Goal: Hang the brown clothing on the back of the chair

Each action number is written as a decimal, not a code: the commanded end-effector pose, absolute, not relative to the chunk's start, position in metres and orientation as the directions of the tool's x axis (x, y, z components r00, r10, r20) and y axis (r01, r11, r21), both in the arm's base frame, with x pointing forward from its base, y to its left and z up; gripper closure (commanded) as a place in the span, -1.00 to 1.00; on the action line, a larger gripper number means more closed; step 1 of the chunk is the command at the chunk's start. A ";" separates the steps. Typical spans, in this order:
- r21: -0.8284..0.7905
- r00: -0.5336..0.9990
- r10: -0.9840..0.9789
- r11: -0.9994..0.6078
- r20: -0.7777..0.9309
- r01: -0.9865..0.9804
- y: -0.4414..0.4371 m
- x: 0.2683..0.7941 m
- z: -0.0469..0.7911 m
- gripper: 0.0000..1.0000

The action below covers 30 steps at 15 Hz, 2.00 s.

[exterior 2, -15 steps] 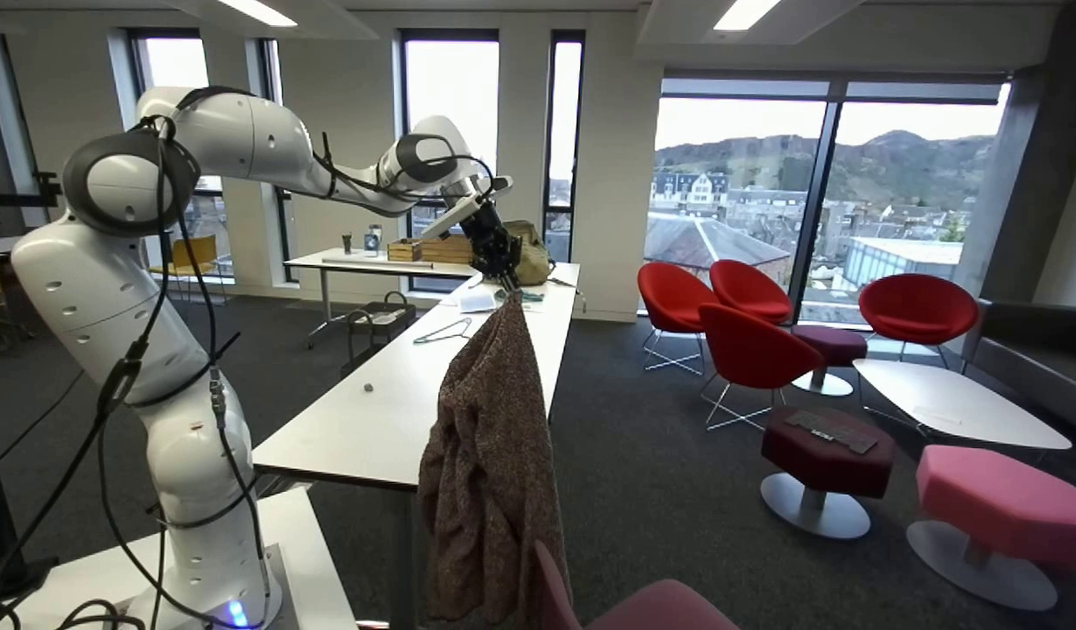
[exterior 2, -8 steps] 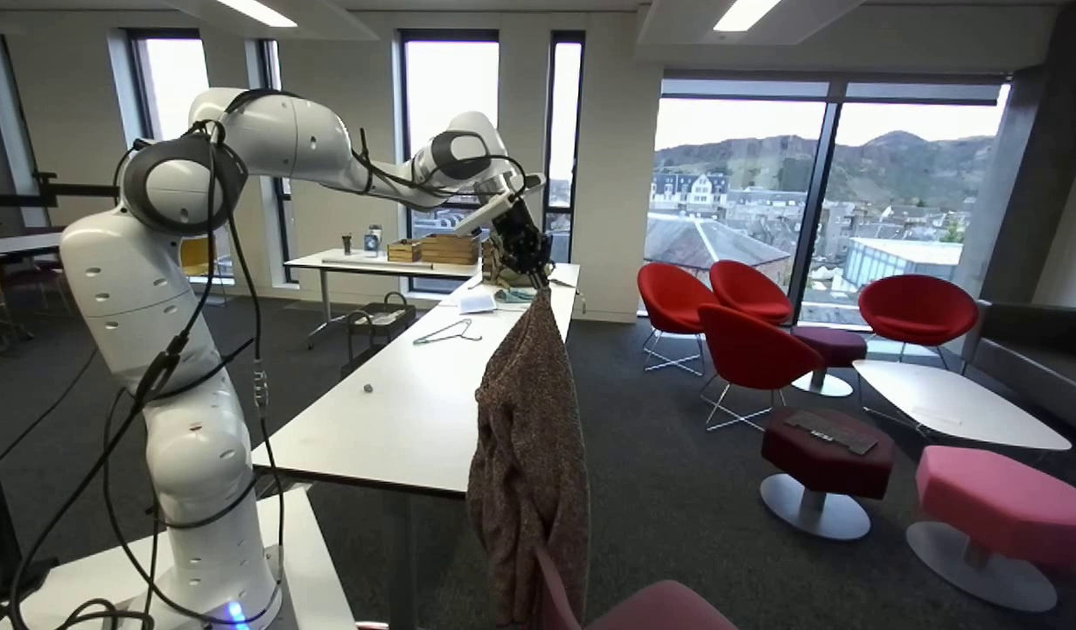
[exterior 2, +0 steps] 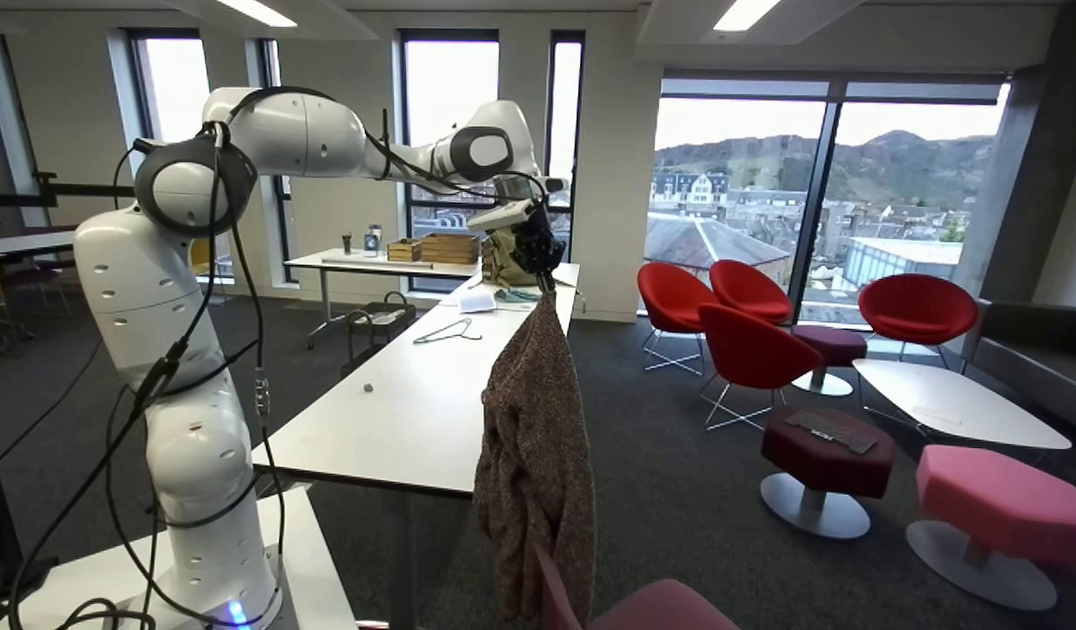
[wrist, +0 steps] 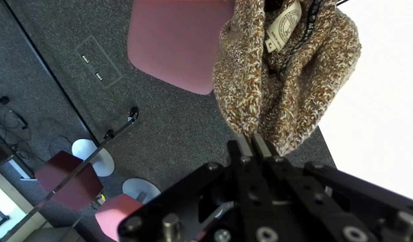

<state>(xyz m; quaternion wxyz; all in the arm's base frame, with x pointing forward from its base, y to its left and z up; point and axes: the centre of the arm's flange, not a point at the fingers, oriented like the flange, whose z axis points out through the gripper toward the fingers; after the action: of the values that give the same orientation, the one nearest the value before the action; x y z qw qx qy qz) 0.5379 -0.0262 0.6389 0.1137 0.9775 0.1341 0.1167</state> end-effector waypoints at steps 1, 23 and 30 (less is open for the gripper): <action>0.240 0.930 0.277 -0.946 0.243 0.219 -0.047 0.550 0.670 0.98; 0.205 0.963 -0.139 -0.960 0.230 -0.188 -0.196 0.619 0.653 0.98; 0.202 0.941 -0.262 -0.931 0.217 -0.305 -0.254 0.625 0.670 0.98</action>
<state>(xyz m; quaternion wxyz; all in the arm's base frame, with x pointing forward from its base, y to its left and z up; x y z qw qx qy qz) 0.6151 -0.2307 0.6217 0.1175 0.9832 -0.1173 0.0759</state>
